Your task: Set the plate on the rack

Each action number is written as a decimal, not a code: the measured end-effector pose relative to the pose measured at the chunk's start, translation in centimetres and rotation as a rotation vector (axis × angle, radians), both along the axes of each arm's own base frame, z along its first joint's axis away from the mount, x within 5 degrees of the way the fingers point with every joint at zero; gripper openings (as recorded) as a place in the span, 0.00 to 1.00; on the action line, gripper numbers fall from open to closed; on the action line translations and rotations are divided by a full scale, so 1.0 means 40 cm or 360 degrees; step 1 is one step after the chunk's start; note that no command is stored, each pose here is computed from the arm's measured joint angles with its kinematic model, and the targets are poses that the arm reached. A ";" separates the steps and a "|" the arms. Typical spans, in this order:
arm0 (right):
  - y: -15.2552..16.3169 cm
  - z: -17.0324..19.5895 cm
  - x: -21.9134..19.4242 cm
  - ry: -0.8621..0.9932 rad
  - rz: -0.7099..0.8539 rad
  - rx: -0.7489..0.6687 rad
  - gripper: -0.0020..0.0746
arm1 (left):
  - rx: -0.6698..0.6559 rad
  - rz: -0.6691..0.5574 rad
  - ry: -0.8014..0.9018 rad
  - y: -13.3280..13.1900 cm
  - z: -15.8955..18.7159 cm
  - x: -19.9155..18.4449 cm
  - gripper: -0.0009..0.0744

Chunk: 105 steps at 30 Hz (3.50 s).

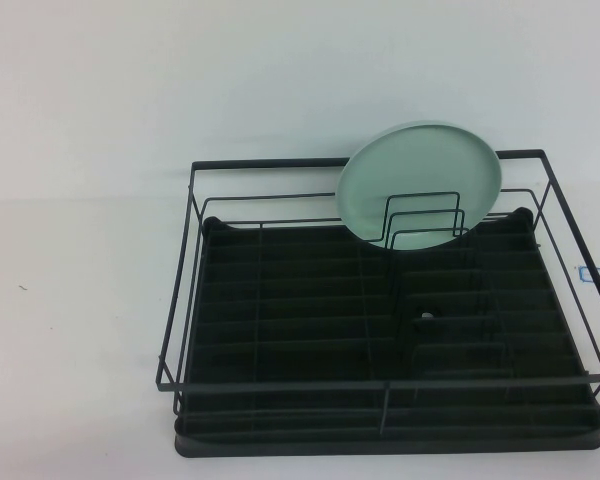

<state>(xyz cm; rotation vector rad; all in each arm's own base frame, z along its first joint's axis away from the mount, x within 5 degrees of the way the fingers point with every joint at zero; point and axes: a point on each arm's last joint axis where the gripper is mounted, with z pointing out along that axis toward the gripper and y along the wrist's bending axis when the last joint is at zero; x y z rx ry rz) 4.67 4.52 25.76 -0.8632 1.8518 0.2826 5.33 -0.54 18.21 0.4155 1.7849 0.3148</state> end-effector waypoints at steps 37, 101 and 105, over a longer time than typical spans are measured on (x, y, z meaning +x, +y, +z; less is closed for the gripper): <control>-0.090 -0.208 0.022 -0.0117 -0.0914 0.0009 0.05 | -0.0115 -0.0034 0.0037 -0.009 -0.005 -0.001 0.01; -0.118 -0.233 0.010 -0.0092 -0.1217 0.0190 0.05 | -0.0515 0.0084 0.0089 0.005 -0.010 -0.004 0.01; -0.118 -0.233 0.010 -0.0092 -0.1217 0.0190 0.05 | -0.0515 0.0084 0.0089 0.005 -0.010 -0.004 0.01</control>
